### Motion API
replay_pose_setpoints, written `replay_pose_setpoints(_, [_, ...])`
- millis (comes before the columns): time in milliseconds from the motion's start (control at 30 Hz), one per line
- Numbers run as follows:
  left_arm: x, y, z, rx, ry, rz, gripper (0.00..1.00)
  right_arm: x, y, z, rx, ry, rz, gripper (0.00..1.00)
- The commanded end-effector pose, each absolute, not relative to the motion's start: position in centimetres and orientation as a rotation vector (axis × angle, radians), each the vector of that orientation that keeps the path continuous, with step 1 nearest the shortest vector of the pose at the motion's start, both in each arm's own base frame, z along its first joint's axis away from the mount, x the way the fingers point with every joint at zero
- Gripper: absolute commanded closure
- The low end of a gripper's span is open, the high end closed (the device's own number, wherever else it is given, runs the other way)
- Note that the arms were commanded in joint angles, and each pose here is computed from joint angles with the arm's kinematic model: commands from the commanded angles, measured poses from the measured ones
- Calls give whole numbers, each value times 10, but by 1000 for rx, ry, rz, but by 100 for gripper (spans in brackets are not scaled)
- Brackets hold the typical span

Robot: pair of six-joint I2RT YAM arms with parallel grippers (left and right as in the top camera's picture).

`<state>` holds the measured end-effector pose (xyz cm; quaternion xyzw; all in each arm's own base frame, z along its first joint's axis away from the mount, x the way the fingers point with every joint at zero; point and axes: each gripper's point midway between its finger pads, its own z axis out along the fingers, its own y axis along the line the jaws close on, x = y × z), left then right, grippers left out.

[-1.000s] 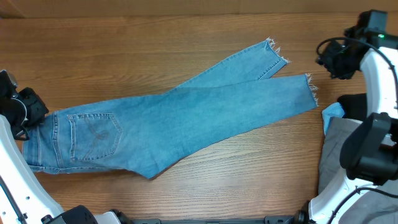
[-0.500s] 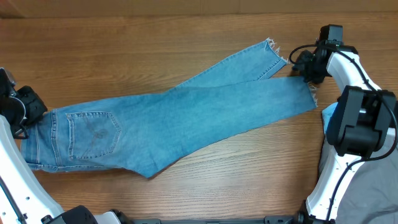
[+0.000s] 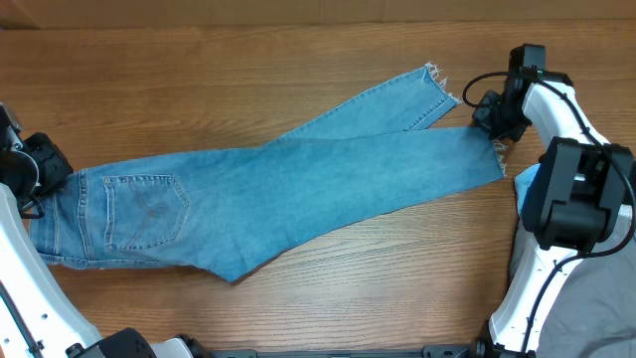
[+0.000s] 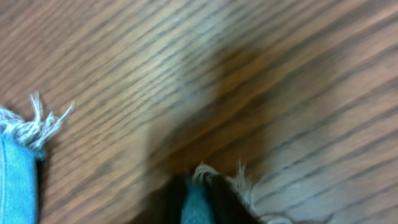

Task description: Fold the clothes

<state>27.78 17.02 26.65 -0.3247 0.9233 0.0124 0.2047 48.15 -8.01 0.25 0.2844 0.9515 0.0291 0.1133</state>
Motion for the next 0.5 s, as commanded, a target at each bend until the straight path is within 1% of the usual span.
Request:
replay_pose_setpoints(0, [283, 178, 283, -888, 2507, 77, 92, 476, -72, -11, 827, 2839, 154, 96])
replay_pose_setpoints(200, [303, 189, 296, -840, 2409, 92, 93, 495, -62, 18, 792, 2778, 280, 96])
replay_pose_setpoints(300, [326, 193, 314, -721, 2318, 80, 94, 517, -54, 49, 692, 2693, 372, 96])
replay_pose_setpoints(367, [343, 189, 329, -581, 2264, 46, 95, 529, -50, 73, 643, 2630, 420, 96])
replay_pose_setpoints(467, [349, 182, 345, -473, 2232, 37, 96, 540, -51, 112, 600, 2541, 444, 96])
